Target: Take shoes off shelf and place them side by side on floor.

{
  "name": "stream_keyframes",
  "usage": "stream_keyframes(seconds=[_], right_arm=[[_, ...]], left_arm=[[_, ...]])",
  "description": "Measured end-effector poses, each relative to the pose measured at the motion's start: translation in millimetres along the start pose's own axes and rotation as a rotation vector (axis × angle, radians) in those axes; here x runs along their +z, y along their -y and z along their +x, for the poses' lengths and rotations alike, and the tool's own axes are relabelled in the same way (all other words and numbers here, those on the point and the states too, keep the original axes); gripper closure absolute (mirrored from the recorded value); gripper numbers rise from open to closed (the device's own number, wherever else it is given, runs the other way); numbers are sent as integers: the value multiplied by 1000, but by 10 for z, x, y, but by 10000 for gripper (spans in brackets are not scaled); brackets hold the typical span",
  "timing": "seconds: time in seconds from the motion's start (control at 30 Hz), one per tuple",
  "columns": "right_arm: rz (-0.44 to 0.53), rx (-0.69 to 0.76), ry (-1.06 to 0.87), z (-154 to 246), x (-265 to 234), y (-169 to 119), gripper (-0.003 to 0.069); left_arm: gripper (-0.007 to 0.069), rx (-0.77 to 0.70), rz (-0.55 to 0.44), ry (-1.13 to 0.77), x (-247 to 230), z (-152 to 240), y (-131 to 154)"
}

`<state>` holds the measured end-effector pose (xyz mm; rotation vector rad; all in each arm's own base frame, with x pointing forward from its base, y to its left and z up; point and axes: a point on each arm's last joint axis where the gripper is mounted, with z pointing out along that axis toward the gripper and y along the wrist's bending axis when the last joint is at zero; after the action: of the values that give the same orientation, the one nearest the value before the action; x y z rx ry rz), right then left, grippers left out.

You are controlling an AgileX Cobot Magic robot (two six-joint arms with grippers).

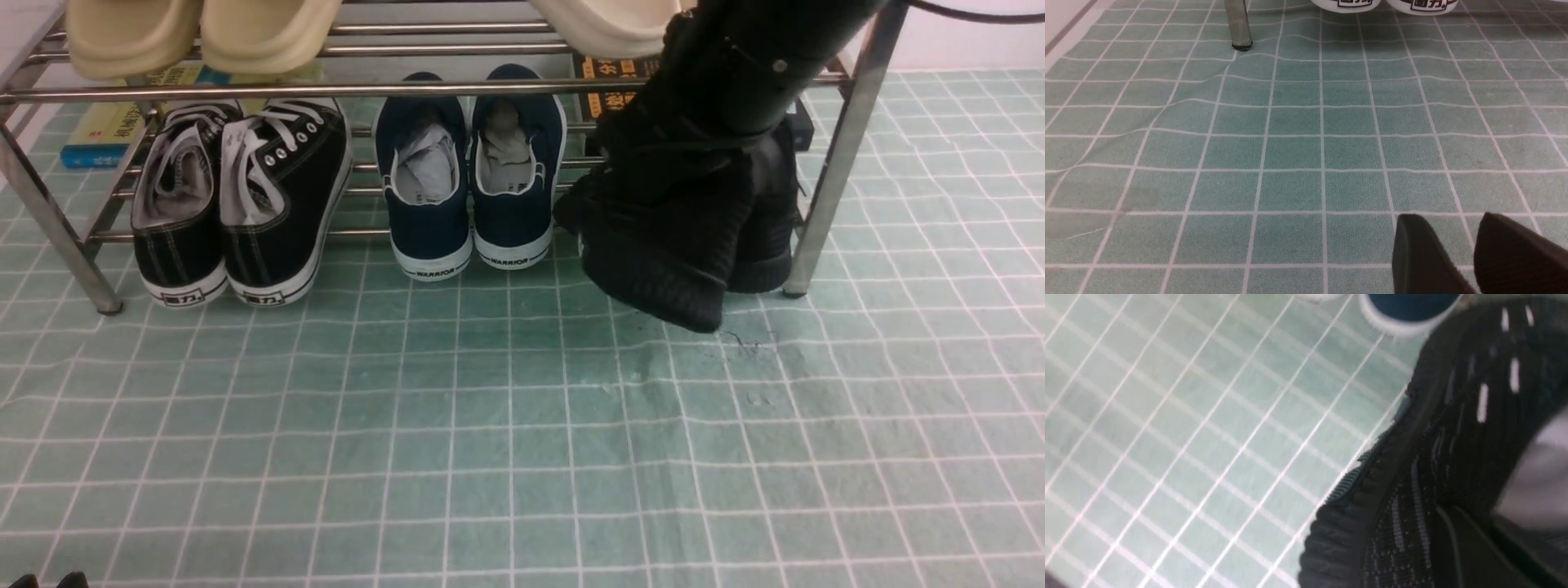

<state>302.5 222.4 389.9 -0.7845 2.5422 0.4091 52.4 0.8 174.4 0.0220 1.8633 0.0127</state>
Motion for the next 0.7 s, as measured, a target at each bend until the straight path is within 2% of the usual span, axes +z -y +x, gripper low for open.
stream_keyframes(seconds=[0.17,0.33,0.43,0.6,0.7], right_arm=[[-34,-55,-40,391,-209,-256,650],[-41,-102,-98,587,-155,-367,650],[-4,-130,-126,612,-64,-363,650],[129,-162,-176,578,175,-250,649],[164,-166,-182,547,300,-214,648]], left_arm=[[384,0,0,0,0,0,0],[384,0,0,0,0,0,0],[384,0,0,0,0,0,0],[384,0,0,0,0,0,0],[384,0,0,0,0,0,0]])
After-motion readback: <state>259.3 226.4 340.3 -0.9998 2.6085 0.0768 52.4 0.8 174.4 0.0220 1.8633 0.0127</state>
